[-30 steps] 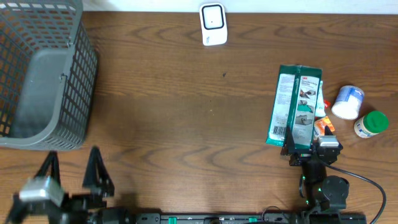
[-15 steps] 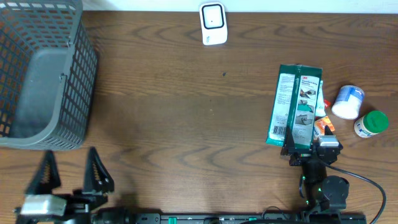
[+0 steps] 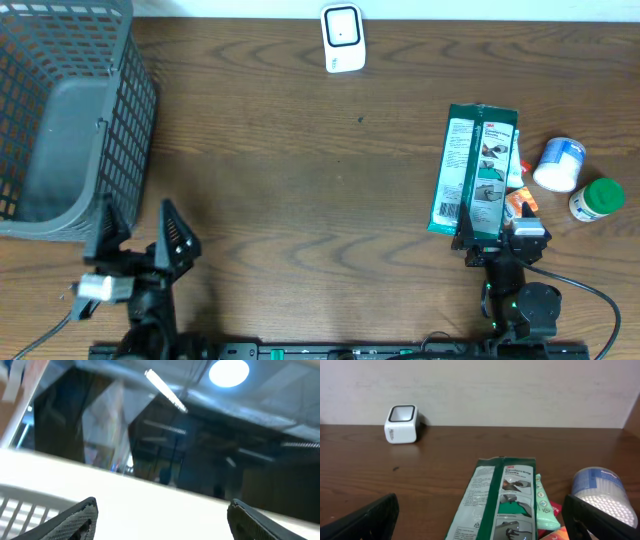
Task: Scan the item barcode
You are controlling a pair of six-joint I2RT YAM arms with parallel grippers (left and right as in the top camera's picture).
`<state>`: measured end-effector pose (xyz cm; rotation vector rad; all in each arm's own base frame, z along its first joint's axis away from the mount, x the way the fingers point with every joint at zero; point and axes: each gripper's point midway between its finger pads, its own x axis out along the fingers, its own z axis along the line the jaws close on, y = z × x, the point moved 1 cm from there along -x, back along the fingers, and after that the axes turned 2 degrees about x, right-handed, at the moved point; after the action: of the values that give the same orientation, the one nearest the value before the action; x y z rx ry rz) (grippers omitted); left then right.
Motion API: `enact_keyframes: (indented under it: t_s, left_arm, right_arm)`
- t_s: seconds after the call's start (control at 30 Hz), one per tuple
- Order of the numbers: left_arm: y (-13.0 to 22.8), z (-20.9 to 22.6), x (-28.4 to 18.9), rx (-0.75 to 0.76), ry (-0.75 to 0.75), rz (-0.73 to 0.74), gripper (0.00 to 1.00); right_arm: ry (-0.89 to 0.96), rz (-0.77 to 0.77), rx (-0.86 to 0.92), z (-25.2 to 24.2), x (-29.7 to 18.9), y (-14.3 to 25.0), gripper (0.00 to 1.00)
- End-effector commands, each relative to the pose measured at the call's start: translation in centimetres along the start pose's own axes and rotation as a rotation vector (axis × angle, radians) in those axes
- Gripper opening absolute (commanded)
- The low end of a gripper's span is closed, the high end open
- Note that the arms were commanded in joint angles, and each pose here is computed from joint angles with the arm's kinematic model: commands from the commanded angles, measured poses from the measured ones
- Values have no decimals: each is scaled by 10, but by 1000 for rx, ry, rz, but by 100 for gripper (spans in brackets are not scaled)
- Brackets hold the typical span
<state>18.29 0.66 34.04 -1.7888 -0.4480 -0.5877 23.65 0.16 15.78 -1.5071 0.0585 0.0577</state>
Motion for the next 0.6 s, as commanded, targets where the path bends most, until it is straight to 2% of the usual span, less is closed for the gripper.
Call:
enact_keyframes:
  t_s: [0.0, 0.07, 0.2, 0.4, 0.57]
  left_arm:
    - [28, 9, -7, -13, -15, 54, 84]
    - [38, 13, -9, -15, -24, 75, 84]
    - [73, 25, -15, -27, -74, 212, 84]
    - [144, 48, -47, -55, -194, 539, 84]
    - [169, 52, -66, -48, -218, 671, 84]
  right_arm:
    - [6, 0, -14, -2, 0, 0, 99]
    - [6, 0, -14, -2, 0, 0, 99]
    - [6, 0, -14, -2, 0, 0, 99]
    - [6, 0, -14, -2, 0, 0, 99]
    - [6, 0, -14, -2, 0, 0, 99]
